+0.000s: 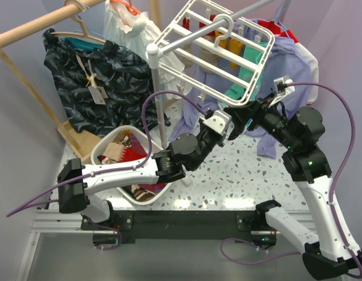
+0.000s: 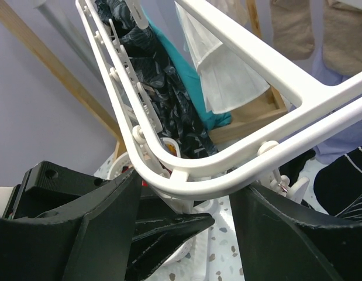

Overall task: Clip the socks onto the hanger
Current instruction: Open the clamp at the hanger, then pick up the sock from the bin, then clamp the sock onto the hanger.

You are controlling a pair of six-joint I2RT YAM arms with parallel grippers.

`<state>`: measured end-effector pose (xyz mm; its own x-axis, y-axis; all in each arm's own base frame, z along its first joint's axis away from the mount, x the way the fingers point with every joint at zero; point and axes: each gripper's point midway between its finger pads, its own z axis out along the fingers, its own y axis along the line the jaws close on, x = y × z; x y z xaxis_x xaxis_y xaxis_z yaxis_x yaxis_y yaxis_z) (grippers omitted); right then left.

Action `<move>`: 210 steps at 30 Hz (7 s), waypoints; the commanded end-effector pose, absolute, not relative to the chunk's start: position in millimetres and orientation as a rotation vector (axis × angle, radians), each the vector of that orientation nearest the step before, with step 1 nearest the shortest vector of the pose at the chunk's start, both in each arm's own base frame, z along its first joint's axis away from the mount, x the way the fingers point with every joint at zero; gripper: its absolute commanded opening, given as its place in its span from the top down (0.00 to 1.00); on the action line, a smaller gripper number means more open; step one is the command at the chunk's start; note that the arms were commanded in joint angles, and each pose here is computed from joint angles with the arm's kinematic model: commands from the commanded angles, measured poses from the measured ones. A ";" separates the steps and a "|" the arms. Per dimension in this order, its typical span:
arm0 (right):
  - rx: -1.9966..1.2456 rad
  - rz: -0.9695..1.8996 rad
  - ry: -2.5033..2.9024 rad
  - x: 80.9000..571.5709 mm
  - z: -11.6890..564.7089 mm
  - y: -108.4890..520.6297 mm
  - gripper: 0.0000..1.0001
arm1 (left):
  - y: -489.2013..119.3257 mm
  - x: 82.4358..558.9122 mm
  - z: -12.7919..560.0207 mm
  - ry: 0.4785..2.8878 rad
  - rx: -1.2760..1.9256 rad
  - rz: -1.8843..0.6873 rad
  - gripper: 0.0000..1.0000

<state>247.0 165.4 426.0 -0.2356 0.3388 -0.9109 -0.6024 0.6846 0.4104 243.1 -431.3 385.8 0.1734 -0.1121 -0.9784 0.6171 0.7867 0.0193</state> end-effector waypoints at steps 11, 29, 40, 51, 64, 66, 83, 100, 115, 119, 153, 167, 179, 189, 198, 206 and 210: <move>-0.238 0.970 1.405 248.8 466.8 174.8 0.38 | -442.4 230.1 369.3 1.392 0.524 -0.525 1.00; -0.180 0.875 1.447 257.7 450.2 161.8 0.80 | -420.3 224.8 377.8 1.376 0.475 -0.538 0.77; -0.160 0.874 1.466 259.6 439.4 160.6 0.85 | -403.7 223.0 388.7 1.391 0.338 -0.679 0.33; -0.144 0.864 1.487 262.3 426.2 159.1 0.92 | -337.1 232.0 329.4 1.721 0.180 -0.691 0.15; -0.163 0.817 1.512 266.8 416.6 156.6 0.92 | -164.5 231.0 201.4 2.142 -0.217 -0.287 0.10; -0.168 0.818 1.513 266.7 416.1 157.4 0.92 | -136.0 233.6 189.5 2.155 -0.281 -0.208 0.11; -0.188 0.814 1.539 267.4 408.8 159.2 0.92 | -13.8 213.8 134.5 2.208 -0.642 0.278 0.18; -0.193 0.802 1.544 266.7 404.2 158.2 0.92 | -12.3 206.0 93.9 2.229 -0.710 0.293 0.44; -0.192 0.798 1.535 264.8 407.4 156.7 0.92 | -3.8 235.6 165.2 2.067 -0.664 0.342 1.00; -0.190 0.790 1.535 264.9 408.3 155.4 0.92 | 3.8 243.1 214.6 2.004 -0.606 0.391 1.00; -0.171 0.817 1.515 267.8 420.8 157.5 0.92 | -228.2 207.2 357.6 1.514 0.530 -0.883 1.00; -0.211 0.870 1.487 263.6 424.1 166.5 0.92 | -335.5 200.4 361.7 1.334 0.673 -0.858 1.00; -0.315 0.907 1.437 258.4 424.8 178.2 0.92 | -391.2 214.0 389.8 1.116 0.825 -0.827 1.00; -0.408 0.925 1.410 255.2 423.8 187.0 0.91 | -399.3 238.5 404.9 1.086 0.805 -0.901 1.00; -0.428 0.913 1.417 257.7 419.4 188.1 0.91 | -394.7 237.4 405.1 1.091 0.813 -0.984 1.00; -0.459 0.928 1.407 254.0 421.9 191.4 0.91 | -390.5 243.1 408.5 1.113 0.779 -1.005 1.00; -0.476 0.934 1.401 251.2 423.1 192.6 0.92 | -390.0 250.5 407.5 1.153 0.750 -1.019 1.00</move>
<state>253.6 184.5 433.4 -0.0735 0.3128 -0.9470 -0.7482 0.6105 0.2597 247.7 -394.1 368.7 0.0654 -0.1599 -0.9850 0.9259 0.3777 0.0001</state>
